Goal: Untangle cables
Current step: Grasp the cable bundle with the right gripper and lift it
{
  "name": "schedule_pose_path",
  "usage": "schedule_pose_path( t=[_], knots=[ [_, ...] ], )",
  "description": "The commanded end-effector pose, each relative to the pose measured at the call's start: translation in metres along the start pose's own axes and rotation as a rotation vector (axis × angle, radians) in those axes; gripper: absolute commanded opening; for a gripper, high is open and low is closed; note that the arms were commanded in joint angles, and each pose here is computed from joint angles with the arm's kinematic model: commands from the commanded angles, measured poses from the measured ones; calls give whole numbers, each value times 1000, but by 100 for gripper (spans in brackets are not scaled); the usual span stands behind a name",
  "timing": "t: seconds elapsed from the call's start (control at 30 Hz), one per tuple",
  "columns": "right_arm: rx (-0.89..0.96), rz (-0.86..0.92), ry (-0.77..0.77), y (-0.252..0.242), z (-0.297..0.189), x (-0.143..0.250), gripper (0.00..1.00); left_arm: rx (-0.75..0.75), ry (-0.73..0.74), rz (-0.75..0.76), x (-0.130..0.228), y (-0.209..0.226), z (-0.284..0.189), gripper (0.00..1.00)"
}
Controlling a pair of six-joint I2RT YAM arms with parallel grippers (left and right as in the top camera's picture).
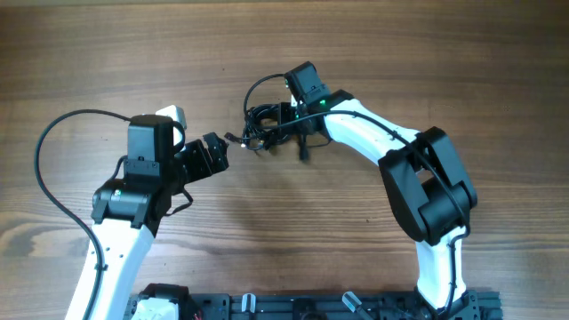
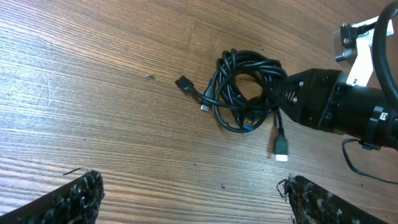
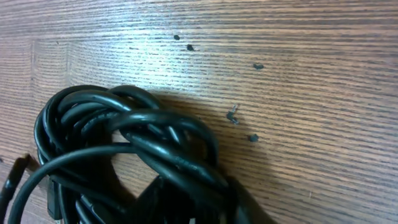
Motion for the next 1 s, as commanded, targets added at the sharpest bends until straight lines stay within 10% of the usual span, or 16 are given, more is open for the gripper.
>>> schedule_pose_path(
  t=[0.0,0.23,0.97],
  knots=[
    [4,-4,65,1,19,19,20,22,3,-3,-2,-8,-3,94],
    [-16,-13,64,6,10,17,4,27,-4,-2,-4,-8,-3,90],
    [-236,-299,-60,59,-106,-14,4,65,-46,5,-14,-17,-3,100]
  ],
)
Point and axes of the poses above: each gripper's point midway between its finger pads, its own z axis out along the fingers, its own y axis along the line the jaws close on, x = y × z, the point moved 1 cm from there along -z, back along the fingers, and after that the axes turned 11 degrees about -z, right-handed, at the moved point
